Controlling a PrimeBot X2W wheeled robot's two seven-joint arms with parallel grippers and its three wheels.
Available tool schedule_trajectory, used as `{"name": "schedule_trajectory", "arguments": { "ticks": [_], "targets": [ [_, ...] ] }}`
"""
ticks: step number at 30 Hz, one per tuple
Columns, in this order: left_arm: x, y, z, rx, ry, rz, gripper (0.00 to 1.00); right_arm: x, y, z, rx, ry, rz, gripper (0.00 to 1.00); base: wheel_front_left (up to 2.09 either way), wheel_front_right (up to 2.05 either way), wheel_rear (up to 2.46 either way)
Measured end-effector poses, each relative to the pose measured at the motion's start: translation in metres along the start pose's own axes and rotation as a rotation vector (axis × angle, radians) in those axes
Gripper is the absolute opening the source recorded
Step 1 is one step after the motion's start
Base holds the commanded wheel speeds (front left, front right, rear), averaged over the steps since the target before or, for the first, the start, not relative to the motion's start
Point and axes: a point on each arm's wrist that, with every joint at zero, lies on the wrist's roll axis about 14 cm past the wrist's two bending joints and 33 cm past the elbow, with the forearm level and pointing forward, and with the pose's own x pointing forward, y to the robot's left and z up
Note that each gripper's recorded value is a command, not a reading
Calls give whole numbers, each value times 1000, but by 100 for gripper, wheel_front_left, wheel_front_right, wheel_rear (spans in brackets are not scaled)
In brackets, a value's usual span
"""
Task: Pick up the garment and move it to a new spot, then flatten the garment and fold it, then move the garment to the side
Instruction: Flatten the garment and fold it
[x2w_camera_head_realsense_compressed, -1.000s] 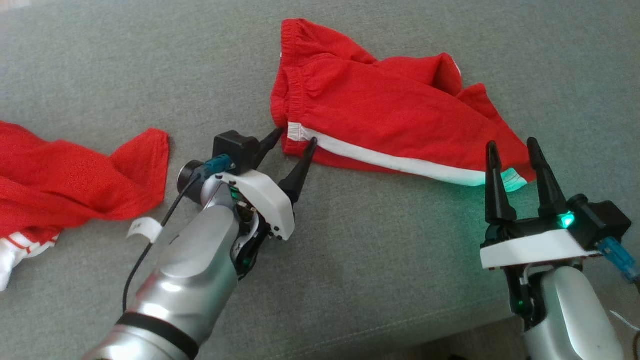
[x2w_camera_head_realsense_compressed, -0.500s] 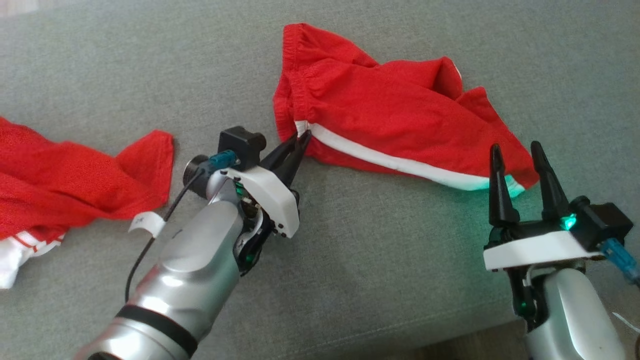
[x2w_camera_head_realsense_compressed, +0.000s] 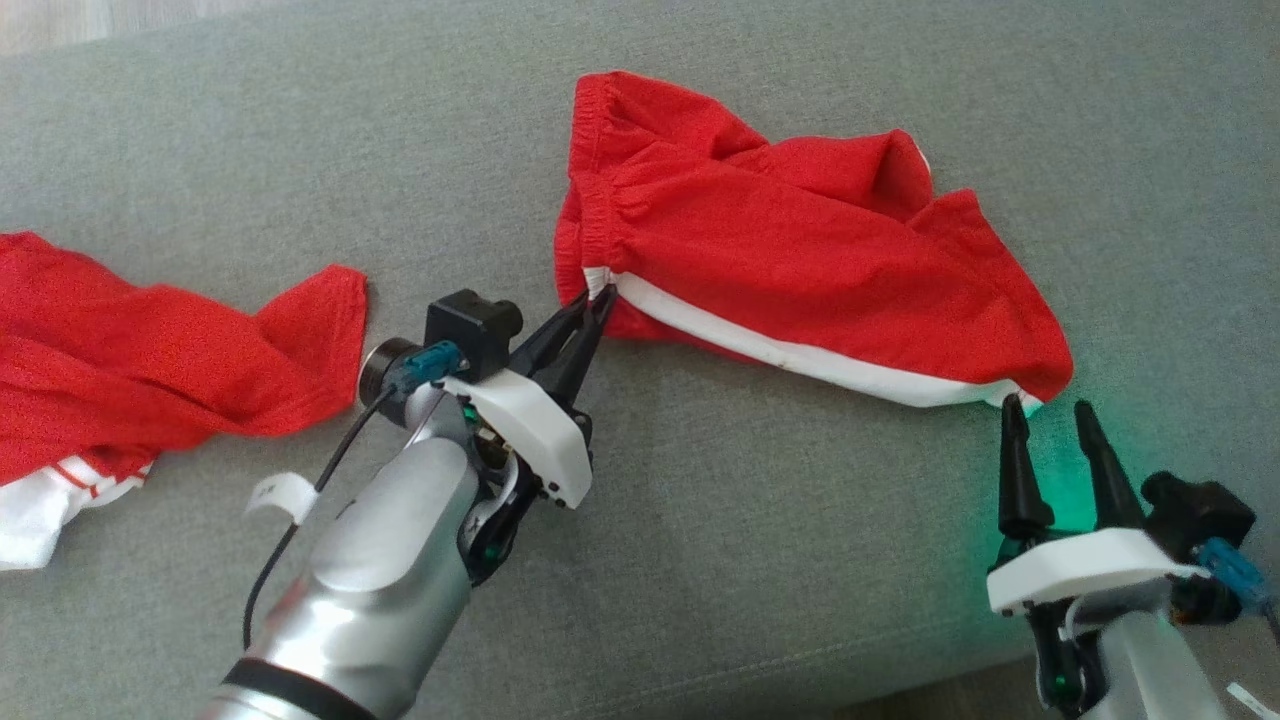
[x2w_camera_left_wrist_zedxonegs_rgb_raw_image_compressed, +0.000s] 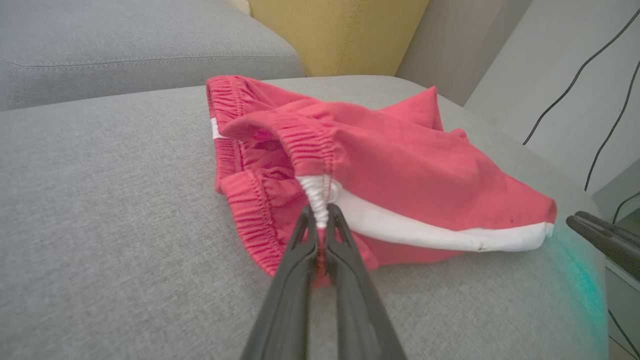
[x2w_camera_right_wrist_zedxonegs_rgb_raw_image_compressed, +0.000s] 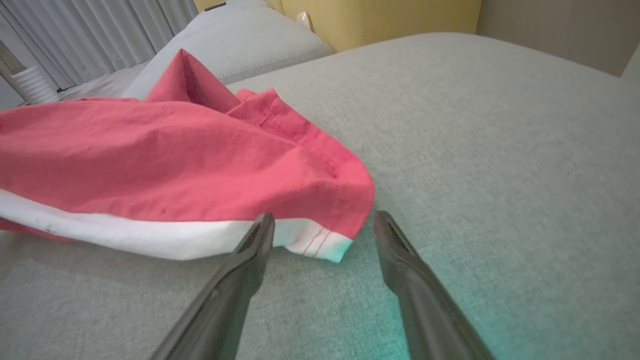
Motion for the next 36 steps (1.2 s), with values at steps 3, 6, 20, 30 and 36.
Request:
{"name": "schedule_trajectory", "arguments": {
  "ticks": [3,6,20,30,36],
  "targets": [
    [0,0,1,5,-4,1,0,-3,-4,-11,18,36,-16,100,0,0,0],
    [1,-2,4,11,-11,-5,0,-5,-6,-18,51,56,-27,100,0,0,0],
    [1,-1,6,9,-18,2,0,11,5,-22,96,82,-9,100,0,0,0],
    [1,-1,6,10,-20,3,0,15,14,-24,98,93,17,0,0,0,0],
    [-1,-1,13,19,-33,8,0,17,18,-6,66,36,38,0,0,0,0]
  ]
}}
